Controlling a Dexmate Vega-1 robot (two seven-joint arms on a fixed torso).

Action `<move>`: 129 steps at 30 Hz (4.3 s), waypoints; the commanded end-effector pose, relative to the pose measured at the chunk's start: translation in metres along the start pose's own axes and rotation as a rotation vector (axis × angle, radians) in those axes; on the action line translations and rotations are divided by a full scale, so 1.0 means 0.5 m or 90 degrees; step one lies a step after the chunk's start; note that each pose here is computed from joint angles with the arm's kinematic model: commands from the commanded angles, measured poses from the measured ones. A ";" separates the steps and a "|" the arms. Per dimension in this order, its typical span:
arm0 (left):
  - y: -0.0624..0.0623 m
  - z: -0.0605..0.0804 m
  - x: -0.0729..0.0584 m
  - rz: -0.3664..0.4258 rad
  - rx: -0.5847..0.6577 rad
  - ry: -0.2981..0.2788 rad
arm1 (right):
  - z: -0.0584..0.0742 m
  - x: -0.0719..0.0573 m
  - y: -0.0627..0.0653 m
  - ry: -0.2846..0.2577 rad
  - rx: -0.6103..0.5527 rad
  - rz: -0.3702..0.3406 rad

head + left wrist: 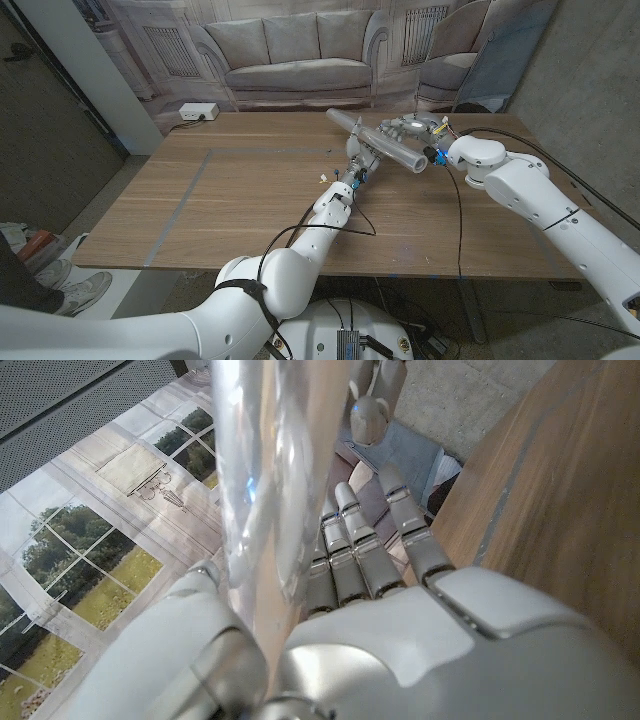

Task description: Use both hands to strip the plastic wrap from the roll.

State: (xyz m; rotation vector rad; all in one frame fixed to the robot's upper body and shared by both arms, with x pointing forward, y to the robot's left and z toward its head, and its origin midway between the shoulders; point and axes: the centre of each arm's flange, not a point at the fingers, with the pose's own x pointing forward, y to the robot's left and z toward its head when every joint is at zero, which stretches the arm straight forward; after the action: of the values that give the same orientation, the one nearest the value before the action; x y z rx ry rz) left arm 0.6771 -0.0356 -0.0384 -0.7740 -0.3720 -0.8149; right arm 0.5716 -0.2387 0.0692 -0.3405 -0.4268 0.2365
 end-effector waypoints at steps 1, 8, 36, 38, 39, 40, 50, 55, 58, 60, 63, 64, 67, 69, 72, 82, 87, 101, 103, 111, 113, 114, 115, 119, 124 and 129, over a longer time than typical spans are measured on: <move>-0.005 -0.013 0.009 -0.038 -0.114 -0.001 | 0.005 -0.015 -0.013 -0.018 0.021 -0.047; -0.013 -0.021 0.019 -0.052 -0.187 0.011 | 0.001 -0.020 -0.015 -0.024 0.031 -0.051; -0.019 -0.035 0.004 -0.025 -0.208 0.031 | 0.014 -0.026 -0.041 -0.060 0.058 -0.100; -0.017 -0.035 0.004 -0.027 -0.212 0.031 | 0.014 -0.027 -0.043 -0.063 0.063 -0.109; -0.017 -0.031 0.001 -0.022 -0.193 0.037 | 0.014 -0.027 -0.045 -0.065 0.065 -0.111; -0.018 -0.033 0.002 -0.019 -0.202 0.030 | 0.014 -0.028 -0.046 -0.068 0.069 -0.114; -0.016 -0.030 0.000 -0.012 -0.197 0.036 | 0.025 -0.038 -0.058 -0.084 0.076 -0.143; -0.014 -0.030 0.000 -0.017 -0.196 0.049 | 0.032 -0.039 -0.065 -0.090 0.072 -0.151; -0.012 -0.031 -0.002 -0.015 -0.185 0.055 | 0.035 -0.037 -0.067 -0.090 0.071 -0.154; -0.012 -0.032 -0.003 -0.012 -0.187 0.063 | 0.036 -0.036 -0.068 -0.092 0.070 -0.154; -0.011 -0.035 -0.004 -0.010 -0.199 0.059 | 0.040 -0.033 -0.071 -0.090 0.073 -0.161; -0.009 -0.033 -0.003 -0.010 -0.179 0.064 | 0.041 -0.033 -0.072 -0.093 0.068 -0.160; -0.008 -0.032 -0.004 -0.008 -0.183 0.058 | 0.045 -0.030 -0.074 -0.091 0.073 -0.167; -0.008 -0.032 -0.006 -0.008 -0.177 0.055 | 0.048 -0.028 -0.076 -0.092 0.070 -0.169; -0.005 -0.033 -0.006 -0.016 -0.172 0.059 | 0.051 -0.025 -0.080 -0.092 0.072 -0.176; -0.005 -0.025 -0.006 -0.023 -0.153 0.058 | 0.054 -0.017 -0.084 -0.089 0.078 -0.182; -0.007 -0.026 -0.008 -0.022 -0.148 0.052 | 0.056 -0.017 -0.085 -0.091 0.080 -0.185; -0.006 -0.022 -0.015 -0.030 -0.103 0.061 | 0.076 -0.015 -0.096 -0.101 0.078 -0.203; -0.007 -0.021 -0.016 -0.037 -0.103 0.060 | 0.078 -0.014 -0.097 -0.101 0.078 -0.204; -0.006 -0.019 -0.016 -0.050 -0.074 0.055 | 0.081 -0.013 -0.101 -0.102 0.084 -0.211; -0.007 -0.020 -0.014 -0.059 -0.080 0.053 | 0.082 -0.014 -0.103 -0.102 0.085 -0.217; -0.007 -0.018 -0.015 -0.050 -0.066 0.048 | 0.083 -0.016 -0.106 -0.102 0.088 -0.220; -0.007 -0.019 -0.015 -0.058 -0.076 0.052 | 0.083 -0.016 -0.107 -0.102 0.087 -0.223; -0.005 -0.018 -0.014 -0.066 -0.076 0.039 | 0.082 -0.018 -0.109 -0.102 0.091 -0.225; -0.005 -0.017 -0.019 -0.054 -0.055 0.047 | 0.086 -0.020 -0.114 -0.110 0.104 -0.238; -0.009 -0.020 -0.021 -0.056 -0.064 0.043 | 0.095 -0.019 -0.119 -0.114 0.103 -0.244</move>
State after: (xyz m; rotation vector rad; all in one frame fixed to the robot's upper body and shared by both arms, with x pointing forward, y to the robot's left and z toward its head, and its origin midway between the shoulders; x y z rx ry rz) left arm 0.6696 -0.0397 -0.0481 -0.8302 -0.2965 -0.9439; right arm 0.5537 -0.2802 0.1221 -0.0962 -0.6207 -0.0544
